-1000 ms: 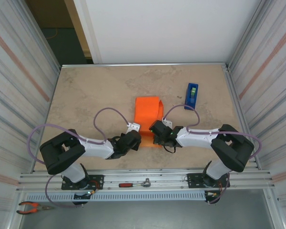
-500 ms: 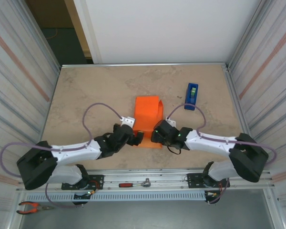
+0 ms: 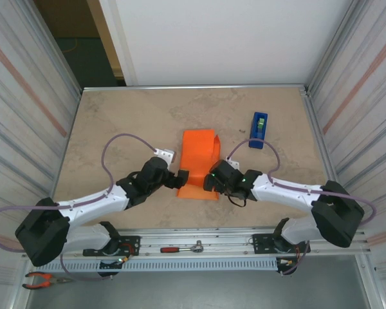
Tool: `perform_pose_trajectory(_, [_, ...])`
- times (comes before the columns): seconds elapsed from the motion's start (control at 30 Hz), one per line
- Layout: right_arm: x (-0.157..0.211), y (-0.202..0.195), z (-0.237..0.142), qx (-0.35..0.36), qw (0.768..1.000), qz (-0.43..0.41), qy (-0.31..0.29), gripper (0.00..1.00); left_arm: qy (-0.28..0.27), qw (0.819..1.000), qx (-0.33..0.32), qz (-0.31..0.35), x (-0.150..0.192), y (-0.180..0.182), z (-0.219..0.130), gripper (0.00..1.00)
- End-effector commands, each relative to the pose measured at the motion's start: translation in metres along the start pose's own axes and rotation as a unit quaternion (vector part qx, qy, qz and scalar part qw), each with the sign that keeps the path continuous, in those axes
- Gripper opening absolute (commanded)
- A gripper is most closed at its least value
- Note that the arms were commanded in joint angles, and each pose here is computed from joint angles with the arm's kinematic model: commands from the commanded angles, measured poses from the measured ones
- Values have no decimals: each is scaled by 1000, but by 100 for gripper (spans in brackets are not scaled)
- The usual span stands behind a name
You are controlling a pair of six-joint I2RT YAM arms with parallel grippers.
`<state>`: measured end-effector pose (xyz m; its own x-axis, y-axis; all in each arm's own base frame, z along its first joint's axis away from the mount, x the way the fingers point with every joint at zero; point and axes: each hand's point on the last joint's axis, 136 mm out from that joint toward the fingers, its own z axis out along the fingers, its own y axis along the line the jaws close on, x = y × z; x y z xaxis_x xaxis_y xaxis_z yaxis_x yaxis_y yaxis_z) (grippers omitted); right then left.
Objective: Wrap the gift box in paper
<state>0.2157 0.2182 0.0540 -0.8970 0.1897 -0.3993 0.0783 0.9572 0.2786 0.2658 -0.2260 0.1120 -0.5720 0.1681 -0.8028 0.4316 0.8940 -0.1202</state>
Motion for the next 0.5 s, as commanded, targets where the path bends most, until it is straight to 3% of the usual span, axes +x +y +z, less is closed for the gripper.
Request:
perform_pose_trajectory(0.0, [-9, 7, 7, 4, 1000, -6, -4, 96, 6, 1000, 19, 2, 0, -8, 2, 99])
perform_pose_trajectory(0.13, [-16, 1, 18, 17, 1000, 4, -6, 95, 8, 1000, 23, 1, 7, -11, 6, 99])
perform_pose_trajectory(0.47, [-32, -7, 23, 17, 1000, 11, -1, 93, -4, 996, 26, 88, -3, -24, 8, 99])
